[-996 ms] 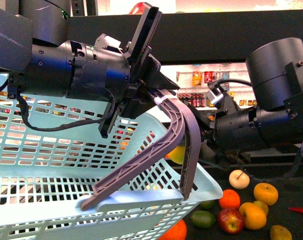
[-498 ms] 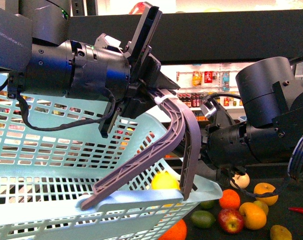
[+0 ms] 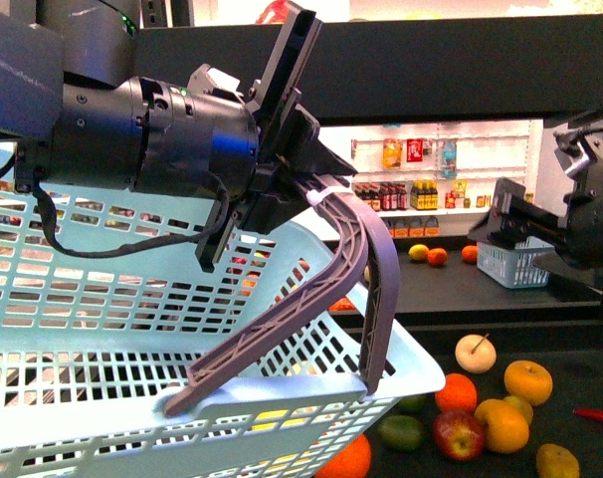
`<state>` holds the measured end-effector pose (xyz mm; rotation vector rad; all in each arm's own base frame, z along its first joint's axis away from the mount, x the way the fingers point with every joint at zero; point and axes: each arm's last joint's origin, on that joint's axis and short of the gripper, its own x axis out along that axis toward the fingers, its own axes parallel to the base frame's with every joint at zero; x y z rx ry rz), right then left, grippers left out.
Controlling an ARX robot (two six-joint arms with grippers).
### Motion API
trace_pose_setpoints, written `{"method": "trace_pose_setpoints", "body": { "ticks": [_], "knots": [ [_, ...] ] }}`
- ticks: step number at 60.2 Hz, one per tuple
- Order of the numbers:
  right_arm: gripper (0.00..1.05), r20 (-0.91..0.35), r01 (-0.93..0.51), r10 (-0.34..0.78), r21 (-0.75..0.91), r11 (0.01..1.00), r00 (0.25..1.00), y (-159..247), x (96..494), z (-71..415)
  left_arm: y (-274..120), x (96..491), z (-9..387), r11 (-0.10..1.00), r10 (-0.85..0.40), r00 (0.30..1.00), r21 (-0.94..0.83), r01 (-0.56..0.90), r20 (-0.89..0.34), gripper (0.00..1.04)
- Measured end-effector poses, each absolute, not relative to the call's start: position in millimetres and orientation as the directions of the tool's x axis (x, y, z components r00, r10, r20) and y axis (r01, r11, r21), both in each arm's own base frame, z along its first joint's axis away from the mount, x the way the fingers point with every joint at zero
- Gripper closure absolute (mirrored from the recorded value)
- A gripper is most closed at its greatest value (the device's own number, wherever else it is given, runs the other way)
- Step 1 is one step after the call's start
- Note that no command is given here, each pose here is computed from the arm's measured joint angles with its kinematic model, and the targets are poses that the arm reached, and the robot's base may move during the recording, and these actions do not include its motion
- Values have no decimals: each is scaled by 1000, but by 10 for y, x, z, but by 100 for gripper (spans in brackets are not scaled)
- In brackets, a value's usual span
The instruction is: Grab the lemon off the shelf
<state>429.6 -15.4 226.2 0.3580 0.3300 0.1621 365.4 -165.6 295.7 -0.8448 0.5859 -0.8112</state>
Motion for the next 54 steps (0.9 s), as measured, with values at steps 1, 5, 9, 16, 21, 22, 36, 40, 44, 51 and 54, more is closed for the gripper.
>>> {"method": "trace_pose_setpoints", "body": {
  "ticks": [1,5,9,16,21,22,36,40,44,51,54],
  "knots": [
    [7,-296,-87,202,359,929,934,-172,4305,2228,-1656,3654,2957,406,-813,567,-829,384,-136,97],
    [7,-352,-29,140,301,953,926,-267,4364,1991,-1657,3653,2957,405,-814,564,-829,386,-136,97],
    [7,-421,22,96,265,964,902,-336,4403,1697,-1656,3653,2957,405,-814,564,-829,385,-136,97],
    [7,-542,81,51,216,973,839,-383,4407,1150,-1654,3655,2957,408,-811,569,-828,384,-136,97],
    [7,-599,102,34,192,976,800,-356,4403,869,-1656,3654,2957,408,-812,568,-828,385,-136,97],
    [7,-606,103,35,191,976,795,-347,4402,834,-1656,3654,2957,408,-812,568,-828,385,-136,97],
    [7,-707,83,66,174,981,704,63,4400,210,-1656,3654,2957,407,-813,567,-828,385,-136,97],
    [7,-722,81,69,172,982,689,161,4420,118,-1656,3654,2957,407,-813,567,-828,385,-136,97],
    [7,-739,83,65,161,984,670,274,4446,11,-1656,3654,2957,407,-813,567,-829,384,-136,97],
    [7,-761,93,36,125,988,648,419,4517,-149,-1656,3654,2957,407,-812,568,-828,385,-136,97],
    [7,-764,94,30,118,989,644,452,4549,-198,-1656,3654,2957,407,-812,567,-828,385,-136,97]
  ]
}}
